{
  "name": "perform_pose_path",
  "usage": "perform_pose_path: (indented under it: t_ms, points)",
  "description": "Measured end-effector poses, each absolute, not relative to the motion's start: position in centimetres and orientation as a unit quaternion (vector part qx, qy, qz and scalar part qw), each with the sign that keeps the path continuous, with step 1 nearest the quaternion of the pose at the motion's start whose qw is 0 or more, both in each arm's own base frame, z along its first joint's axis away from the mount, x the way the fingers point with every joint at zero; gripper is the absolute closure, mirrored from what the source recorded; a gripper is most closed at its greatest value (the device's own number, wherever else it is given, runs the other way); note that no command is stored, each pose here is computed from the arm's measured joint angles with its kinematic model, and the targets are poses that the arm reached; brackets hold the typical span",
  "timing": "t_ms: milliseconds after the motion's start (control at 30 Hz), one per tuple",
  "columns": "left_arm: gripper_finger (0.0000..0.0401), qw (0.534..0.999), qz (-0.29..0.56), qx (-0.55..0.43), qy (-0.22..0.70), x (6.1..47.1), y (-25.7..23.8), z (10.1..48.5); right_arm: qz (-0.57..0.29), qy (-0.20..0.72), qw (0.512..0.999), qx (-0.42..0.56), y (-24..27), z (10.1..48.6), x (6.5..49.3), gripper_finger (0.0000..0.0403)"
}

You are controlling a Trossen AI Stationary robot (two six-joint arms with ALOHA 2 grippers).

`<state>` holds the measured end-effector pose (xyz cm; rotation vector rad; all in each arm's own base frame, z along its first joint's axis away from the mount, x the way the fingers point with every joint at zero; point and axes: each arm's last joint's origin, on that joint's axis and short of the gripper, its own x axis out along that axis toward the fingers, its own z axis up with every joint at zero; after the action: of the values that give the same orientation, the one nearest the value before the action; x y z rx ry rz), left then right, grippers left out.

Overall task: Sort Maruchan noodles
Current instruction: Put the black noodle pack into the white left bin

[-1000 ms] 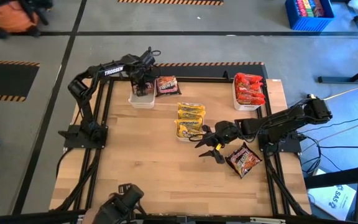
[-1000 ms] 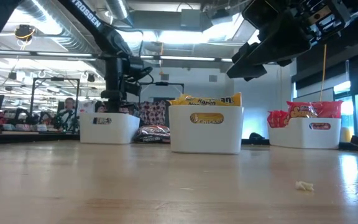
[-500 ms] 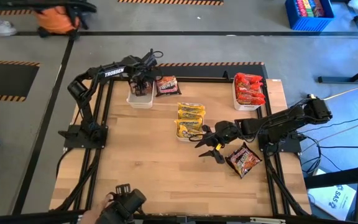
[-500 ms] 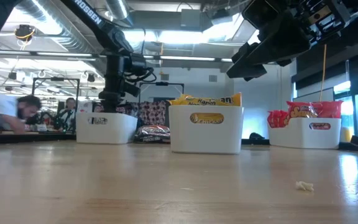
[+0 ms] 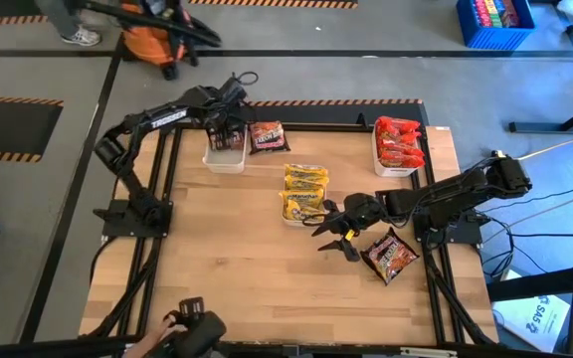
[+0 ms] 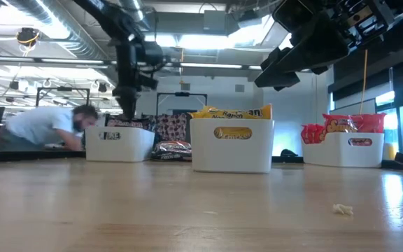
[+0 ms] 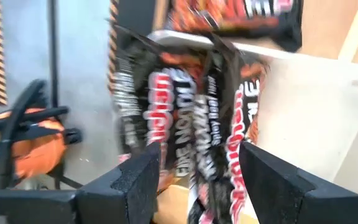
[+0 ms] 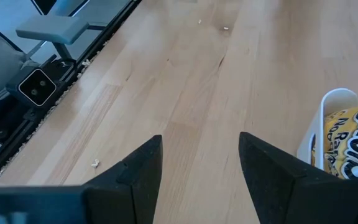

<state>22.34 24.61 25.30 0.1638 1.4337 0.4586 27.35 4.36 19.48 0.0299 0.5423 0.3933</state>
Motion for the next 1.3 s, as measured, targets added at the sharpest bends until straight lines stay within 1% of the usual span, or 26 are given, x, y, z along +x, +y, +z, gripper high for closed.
perform_pose_path:
  t_ms: [133, 267, 400, 533, 633, 800, 933, 1100, 1200, 1300]
  points:
    - [0.0190, 0.762, 0.248, 0.077, 0.594, 21.7, 23.3, 28.5, 0.179, 0.267, 0.947, 0.013, 4.3, 19.5, 27.4, 0.0210]
    - [0.0190, 0.822, 0.263, 0.043, 0.503, 21.4, 21.3, 31.7, 0.150, 0.273, 0.950, 0.035, 4.2, 19.4, 27.4, 0.0210]
    - [0.0190, 0.880, 0.226, -0.017, 0.417, 21.4, 19.1, 33.9, 0.128, 0.277, 0.950, 0.059, 4.1, 19.4, 27.4, 0.0210]
    - [0.0190, 0.900, 0.199, -0.050, 0.384, 21.6, 16.5, 35.2, 0.147, 0.288, 0.944, 0.063, 4.2, 19.4, 27.2, 0.0210]
    - [0.0190, 0.914, 0.171, -0.043, 0.366, 22.1, 14.0, 35.6, 0.149, 0.306, 0.937, 0.082, 4.2, 19.8, 26.5, 0.0210]
    - [0.0190, 0.937, 0.110, -0.038, 0.329, 23.0, 9.5, 34.1, 0.133, 0.346, 0.922, 0.114, 3.9, 21.0, 24.4, 0.0210]
    - [0.0190, 0.949, 0.081, -0.046, 0.303, 23.2, 6.4, 31.4, 0.102, 0.392, 0.899, 0.169, 3.7, 21.6, 22.4, 0.0210]
    - [0.0190, 0.960, 0.041, -0.056, 0.270, 23.7, 3.0, 27.8, 0.053, 0.491, 0.840, 0.222, 4.6, 20.9, 19.9, 0.0210]
    - [0.0190, 0.967, 0.027, -0.045, 0.249, 24.0, 1.3, 25.9, 0.009, 0.555, 0.791, 0.256, 5.3, 20.1, 18.6, 0.0210]
    - [0.0190, 0.972, 0.020, -0.034, 0.231, 24.2, 0.1, 24.4, -0.028, 0.598, 0.751, 0.280, 6.2, 19.7, 17.5, 0.0210]
